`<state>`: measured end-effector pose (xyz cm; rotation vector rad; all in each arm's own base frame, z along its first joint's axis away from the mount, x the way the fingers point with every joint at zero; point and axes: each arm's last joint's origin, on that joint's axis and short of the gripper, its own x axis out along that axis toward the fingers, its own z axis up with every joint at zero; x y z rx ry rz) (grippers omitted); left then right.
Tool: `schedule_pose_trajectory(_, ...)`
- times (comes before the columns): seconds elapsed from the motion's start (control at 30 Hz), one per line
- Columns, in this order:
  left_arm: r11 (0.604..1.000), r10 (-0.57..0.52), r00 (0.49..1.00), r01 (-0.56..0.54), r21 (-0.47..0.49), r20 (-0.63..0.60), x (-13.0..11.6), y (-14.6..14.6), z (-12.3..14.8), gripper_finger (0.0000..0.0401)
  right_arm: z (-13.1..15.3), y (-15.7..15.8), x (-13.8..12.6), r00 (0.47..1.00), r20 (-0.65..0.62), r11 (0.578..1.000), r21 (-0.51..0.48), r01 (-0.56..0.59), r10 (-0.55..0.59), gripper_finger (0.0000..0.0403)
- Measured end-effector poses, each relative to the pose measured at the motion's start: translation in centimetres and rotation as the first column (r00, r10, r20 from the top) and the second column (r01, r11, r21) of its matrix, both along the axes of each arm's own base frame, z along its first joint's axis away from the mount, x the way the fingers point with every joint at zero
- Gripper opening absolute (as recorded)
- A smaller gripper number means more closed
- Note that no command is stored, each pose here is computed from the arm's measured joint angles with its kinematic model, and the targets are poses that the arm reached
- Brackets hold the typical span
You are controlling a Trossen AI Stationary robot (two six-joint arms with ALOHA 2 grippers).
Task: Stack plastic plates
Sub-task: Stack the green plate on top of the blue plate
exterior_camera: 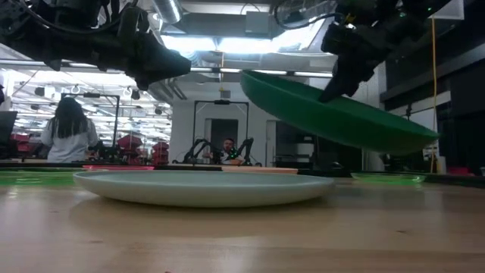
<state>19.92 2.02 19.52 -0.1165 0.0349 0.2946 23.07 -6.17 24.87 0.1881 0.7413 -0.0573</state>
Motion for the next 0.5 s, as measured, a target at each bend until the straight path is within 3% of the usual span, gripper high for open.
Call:
schedule_pose_trajectory(0.3,1.0,0.001,1.0,-0.001,0.001,0.012,0.0,0.0,0.1,0.0101,-1.5,-0.6,2.7,0.996,0.057,0.984,0.169,0.063,-0.073,0.0001)
schedule_pose_trajectory(0.5,1.0,0.001,1.0,-0.001,0.001,0.014,0.0,0.0,0.1,0.0101,-4.0,-0.1,5.2,0.997,0.056,0.979,0.201,0.032,-0.044,0.0001)
